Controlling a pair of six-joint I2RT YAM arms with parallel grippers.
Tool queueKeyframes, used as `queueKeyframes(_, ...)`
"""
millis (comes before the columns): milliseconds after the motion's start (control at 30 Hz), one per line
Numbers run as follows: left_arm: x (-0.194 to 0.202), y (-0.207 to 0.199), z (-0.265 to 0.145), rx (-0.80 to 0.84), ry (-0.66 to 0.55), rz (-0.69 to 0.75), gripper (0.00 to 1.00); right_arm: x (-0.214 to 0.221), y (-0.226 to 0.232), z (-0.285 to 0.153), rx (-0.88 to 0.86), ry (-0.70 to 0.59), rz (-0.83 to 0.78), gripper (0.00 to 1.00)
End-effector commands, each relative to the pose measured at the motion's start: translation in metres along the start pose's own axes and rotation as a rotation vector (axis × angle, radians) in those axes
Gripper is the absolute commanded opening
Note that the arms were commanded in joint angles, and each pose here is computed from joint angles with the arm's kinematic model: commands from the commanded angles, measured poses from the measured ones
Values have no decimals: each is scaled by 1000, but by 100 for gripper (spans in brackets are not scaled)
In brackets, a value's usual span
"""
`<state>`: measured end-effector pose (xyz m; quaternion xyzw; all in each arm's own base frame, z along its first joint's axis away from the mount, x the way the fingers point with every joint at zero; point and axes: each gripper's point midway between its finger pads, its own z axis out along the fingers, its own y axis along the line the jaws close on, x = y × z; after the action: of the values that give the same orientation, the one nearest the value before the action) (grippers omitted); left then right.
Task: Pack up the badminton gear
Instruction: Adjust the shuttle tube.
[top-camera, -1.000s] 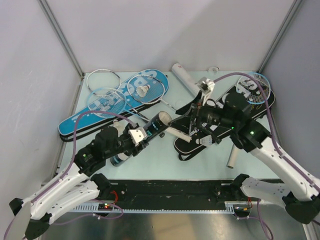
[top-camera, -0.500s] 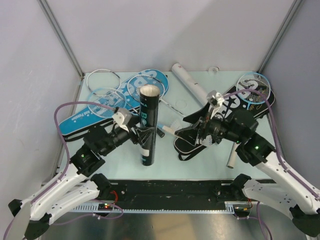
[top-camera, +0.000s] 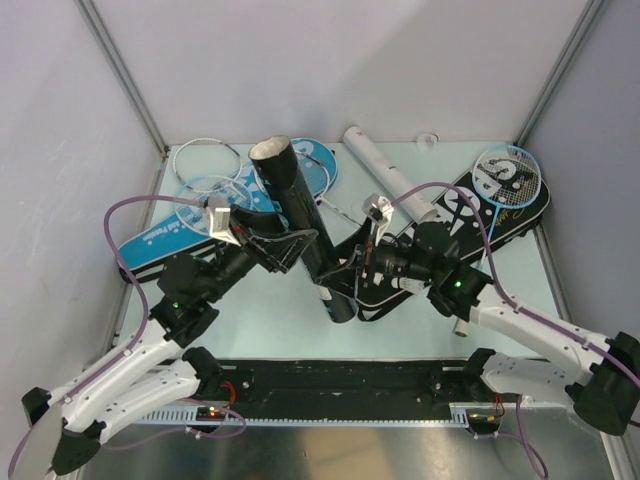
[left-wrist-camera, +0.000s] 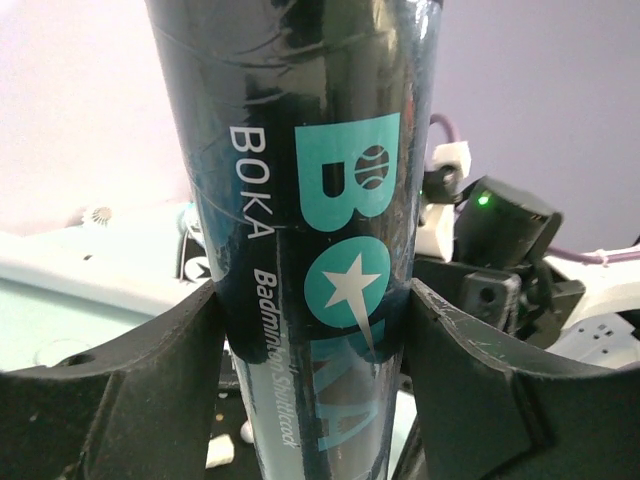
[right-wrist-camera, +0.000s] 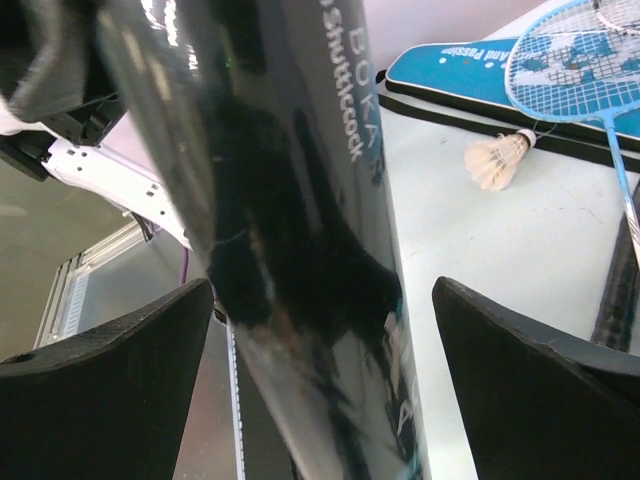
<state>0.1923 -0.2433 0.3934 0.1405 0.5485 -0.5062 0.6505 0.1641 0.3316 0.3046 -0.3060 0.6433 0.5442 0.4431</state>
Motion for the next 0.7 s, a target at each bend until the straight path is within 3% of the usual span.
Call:
queueKeyframes(0,-34,-18,0,73,-150,-59,33,-21,13,15,-90,-90,-44,96)
queueKeyframes(167,-29,-17,0,75,-148,-91,35,-17,11,25,-121,-85,-40,84)
queueKeyframes(300,-25,-14,-1,66,-145,-102,38,-14,12,26,-137,-76,-35,60)
queueKeyframes(367,-22,-11,-4,50,-148,-106,47,-15,10,25,-137,-74,-29,52)
queueKeyframes(500,-18,2,-14,-7,-172,-109,69,-20,8,20,-133,-82,-2,49)
queueKeyframes(667,-11,22,-32,-113,-174,-85,83,-32,-1,9,-106,-132,23,46)
